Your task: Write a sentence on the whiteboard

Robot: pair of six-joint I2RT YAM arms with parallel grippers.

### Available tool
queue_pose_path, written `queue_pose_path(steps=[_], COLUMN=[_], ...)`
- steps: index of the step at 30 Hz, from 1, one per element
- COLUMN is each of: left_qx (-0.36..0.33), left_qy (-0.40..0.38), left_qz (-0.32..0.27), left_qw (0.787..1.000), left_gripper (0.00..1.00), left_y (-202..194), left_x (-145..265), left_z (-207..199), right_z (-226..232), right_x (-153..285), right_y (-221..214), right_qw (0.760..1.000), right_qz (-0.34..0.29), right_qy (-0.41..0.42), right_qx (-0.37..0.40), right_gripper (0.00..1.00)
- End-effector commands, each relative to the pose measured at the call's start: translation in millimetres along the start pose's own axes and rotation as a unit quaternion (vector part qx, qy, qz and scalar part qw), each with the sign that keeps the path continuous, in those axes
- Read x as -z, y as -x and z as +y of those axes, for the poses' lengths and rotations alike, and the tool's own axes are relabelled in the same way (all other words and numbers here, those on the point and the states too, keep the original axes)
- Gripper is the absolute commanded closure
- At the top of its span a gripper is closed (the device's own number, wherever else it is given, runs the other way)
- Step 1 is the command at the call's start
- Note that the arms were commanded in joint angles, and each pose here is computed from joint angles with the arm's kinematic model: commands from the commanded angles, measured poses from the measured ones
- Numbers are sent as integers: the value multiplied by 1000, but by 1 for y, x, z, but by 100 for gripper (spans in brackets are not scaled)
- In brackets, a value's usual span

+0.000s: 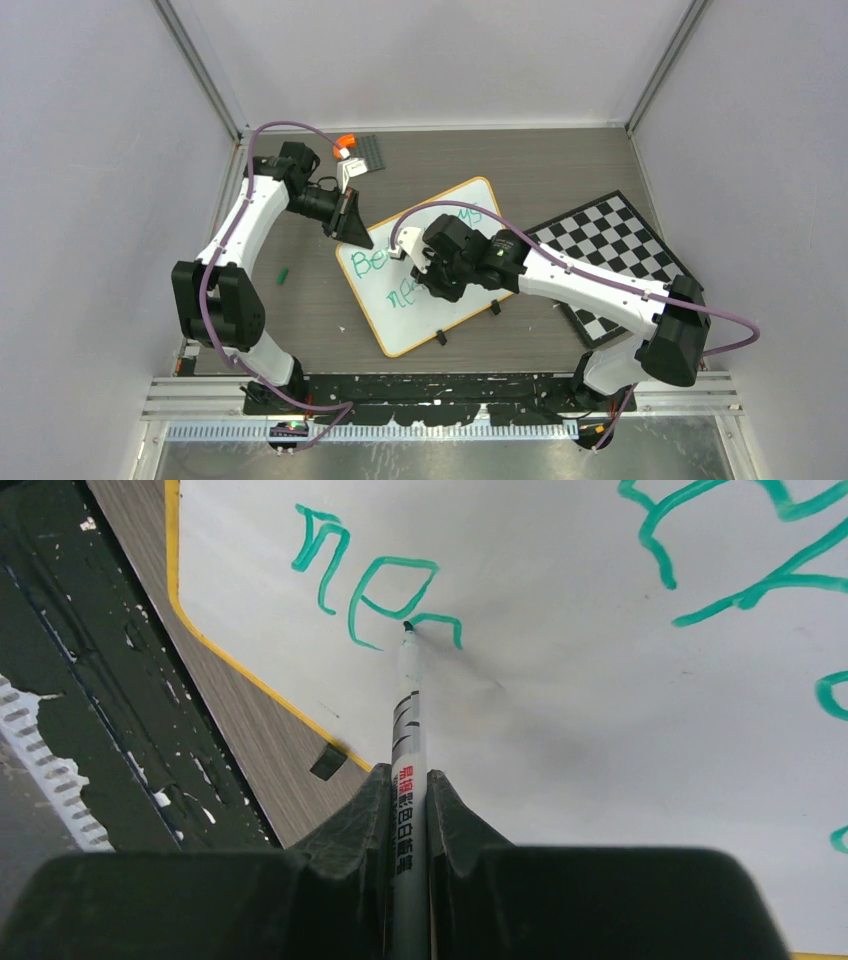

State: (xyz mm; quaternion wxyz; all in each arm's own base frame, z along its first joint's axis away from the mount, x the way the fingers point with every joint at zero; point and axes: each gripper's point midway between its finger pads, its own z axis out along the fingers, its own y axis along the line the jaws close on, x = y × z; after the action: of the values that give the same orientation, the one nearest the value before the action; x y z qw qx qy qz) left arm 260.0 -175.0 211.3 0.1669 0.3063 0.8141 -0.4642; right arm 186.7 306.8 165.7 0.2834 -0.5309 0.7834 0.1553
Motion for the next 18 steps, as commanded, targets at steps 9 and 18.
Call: queue_pose_path(steps=[9,18], left_qx=[0,3], left_qy=[23,23], left_qz=[4,4], left_qw=[1000,1000], left_gripper=[100,100], left_y=[-1,1], left_x=[1,0], left_z=[8,9], right_z=[-3,-31], right_x=[1,17], right_y=[-18,11], right_qw=[1000,998], right_qz=[5,-31], right_qy=[-14,-57], right_qx=[7,-4], right_gripper=[100,100])
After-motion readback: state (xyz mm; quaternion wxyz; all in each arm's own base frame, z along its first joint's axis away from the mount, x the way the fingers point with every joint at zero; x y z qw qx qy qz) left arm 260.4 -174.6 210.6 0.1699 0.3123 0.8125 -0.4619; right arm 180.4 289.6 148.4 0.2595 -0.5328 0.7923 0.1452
